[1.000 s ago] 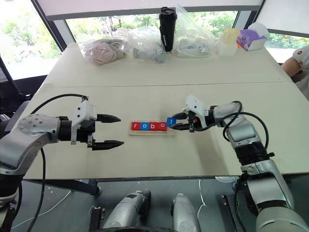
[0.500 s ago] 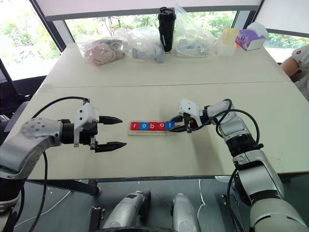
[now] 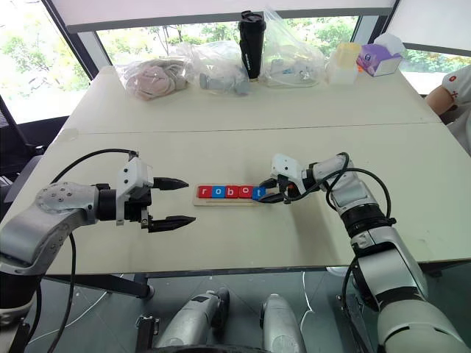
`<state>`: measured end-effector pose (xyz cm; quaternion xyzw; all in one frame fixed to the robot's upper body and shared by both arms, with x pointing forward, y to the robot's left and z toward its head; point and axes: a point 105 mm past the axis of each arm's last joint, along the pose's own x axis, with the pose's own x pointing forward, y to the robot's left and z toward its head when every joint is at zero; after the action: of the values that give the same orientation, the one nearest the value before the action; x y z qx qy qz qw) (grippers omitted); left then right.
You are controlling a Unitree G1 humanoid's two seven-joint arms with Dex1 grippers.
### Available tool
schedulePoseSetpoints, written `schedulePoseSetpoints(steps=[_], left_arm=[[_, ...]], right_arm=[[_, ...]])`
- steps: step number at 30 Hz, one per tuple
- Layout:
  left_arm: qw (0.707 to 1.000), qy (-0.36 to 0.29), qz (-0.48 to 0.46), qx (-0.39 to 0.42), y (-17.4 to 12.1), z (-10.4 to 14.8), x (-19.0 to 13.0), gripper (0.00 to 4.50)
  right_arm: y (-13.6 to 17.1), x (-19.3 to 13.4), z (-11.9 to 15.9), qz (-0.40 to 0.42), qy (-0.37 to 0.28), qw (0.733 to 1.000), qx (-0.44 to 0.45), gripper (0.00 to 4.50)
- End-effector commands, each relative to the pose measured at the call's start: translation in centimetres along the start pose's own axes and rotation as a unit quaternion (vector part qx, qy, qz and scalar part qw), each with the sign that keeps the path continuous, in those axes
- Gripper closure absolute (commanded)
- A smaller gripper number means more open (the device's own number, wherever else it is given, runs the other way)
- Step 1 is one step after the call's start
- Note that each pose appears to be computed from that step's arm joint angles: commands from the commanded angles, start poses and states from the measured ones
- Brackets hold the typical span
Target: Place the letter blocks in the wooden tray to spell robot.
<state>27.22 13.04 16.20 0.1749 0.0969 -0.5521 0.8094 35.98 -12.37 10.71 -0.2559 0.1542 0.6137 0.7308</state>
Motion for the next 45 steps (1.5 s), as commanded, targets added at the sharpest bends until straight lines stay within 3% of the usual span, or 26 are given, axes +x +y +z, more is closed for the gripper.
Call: schedulePoseSetpoints(steps=[1, 14, 20, 27, 34, 38, 45], left_arm=[[1.0, -0.013, -0.001, 0.013, -0.1, 0.9, -0.1, 0.0], [1.0, -0.015, 0.002, 0.009, -0.2, 0.8, 0.0, 0.0], [1.0, -0.014, 0.002, 0.008, -0.2, 0.8, 0.0, 0.0], [1.0, -0.014, 0.005, 0.008, -0.1, 0.7, -0.1, 0.0], [1.0, -0.021, 0.009, 0.003, 0.0, 0.9, -0.2, 0.0], [0.999, -0.038, 0.007, -0.007, 0.2, 1.6, -0.3, 0.0], [1.0, -0.023, 0.0, -0.005, 0.2, 1.3, -0.4, 0.0]], right_arm=[[-0.7, -0.2, 1.4, -0.01, -0.014, 1.0, -0.019, 3.34], [-1.1, 0.3, 1.4, -0.019, -0.022, 0.999, -0.023, 3.34], [-1.1, 0.2, 1.8, -0.021, -0.029, 0.999, -0.027, 0.39], [-1.6, -1.3, 4.2, -0.056, -0.084, 0.995, -0.023, 0.39], [-4.3, -3.8, 4.4, -0.19, -0.121, 0.974, 0.006, 0.39], [-4.8, -3.3, 2.1, -0.224, -0.068, 0.972, -0.004, 0.39], [-4.5, -1.9, 0.8, -0.214, -0.057, 0.975, 0.003, 0.39]])
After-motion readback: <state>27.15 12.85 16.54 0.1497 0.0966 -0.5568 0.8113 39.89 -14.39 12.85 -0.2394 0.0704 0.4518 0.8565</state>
